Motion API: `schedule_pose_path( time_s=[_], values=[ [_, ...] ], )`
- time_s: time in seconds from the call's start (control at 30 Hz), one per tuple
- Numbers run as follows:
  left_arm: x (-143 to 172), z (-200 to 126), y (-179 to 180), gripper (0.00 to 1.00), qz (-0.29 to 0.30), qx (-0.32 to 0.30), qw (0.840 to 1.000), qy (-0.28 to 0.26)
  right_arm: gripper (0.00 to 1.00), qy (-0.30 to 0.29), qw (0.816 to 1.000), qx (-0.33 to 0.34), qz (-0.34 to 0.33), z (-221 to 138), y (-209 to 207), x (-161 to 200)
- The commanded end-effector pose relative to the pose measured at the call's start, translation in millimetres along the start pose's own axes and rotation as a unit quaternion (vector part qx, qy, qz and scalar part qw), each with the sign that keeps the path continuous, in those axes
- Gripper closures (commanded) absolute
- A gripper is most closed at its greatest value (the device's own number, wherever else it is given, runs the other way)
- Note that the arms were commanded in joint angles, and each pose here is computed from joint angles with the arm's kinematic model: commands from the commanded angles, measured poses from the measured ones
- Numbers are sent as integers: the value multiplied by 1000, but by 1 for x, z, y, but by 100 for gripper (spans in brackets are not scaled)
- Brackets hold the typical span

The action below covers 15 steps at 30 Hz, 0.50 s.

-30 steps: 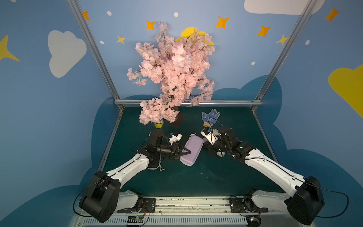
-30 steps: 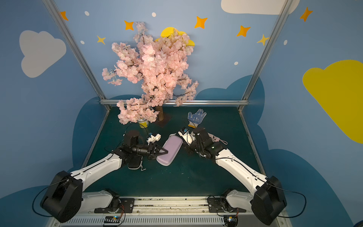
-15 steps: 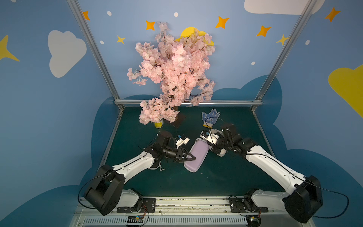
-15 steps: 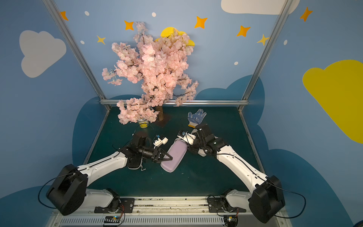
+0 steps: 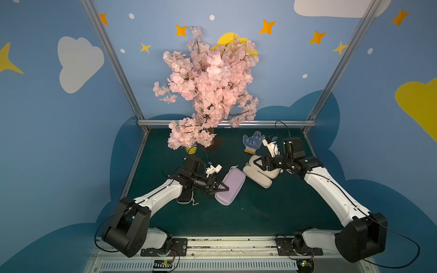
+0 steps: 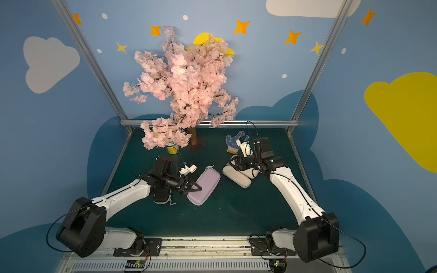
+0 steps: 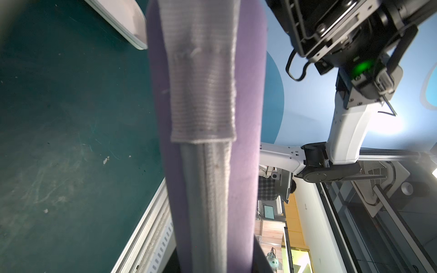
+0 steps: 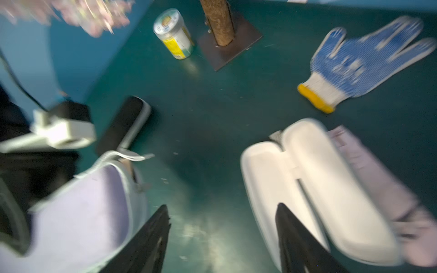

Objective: Put umbrellas into zippered umbrella sleeves
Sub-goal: Adjust the umbrella sleeve.

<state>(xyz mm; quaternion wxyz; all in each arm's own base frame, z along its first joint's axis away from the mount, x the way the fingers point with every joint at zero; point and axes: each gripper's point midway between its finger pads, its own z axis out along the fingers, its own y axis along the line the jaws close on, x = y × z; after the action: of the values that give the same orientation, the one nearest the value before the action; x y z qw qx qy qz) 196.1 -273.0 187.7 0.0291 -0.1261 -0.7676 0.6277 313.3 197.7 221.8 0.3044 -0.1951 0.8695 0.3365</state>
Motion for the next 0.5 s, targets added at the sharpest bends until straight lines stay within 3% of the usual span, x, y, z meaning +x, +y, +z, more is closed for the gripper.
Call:
schedule_pose_path(
  time_s=[0.0, 0.33, 0.47],
  values=[
    [4, -1, -21, 97, 47, 29, 998, 21, 21, 59, 965, -214, 143, 0, 64, 16],
    [9, 8, -41, 96, 83, 50, 994, 43, 20, 163, 930, -297, 145, 34, 100, 55],
    [4, 9, -39, 95, 83, 47, 995, 39, 26, 180, 915, -337, 130, 37, 118, 57]
  ],
)
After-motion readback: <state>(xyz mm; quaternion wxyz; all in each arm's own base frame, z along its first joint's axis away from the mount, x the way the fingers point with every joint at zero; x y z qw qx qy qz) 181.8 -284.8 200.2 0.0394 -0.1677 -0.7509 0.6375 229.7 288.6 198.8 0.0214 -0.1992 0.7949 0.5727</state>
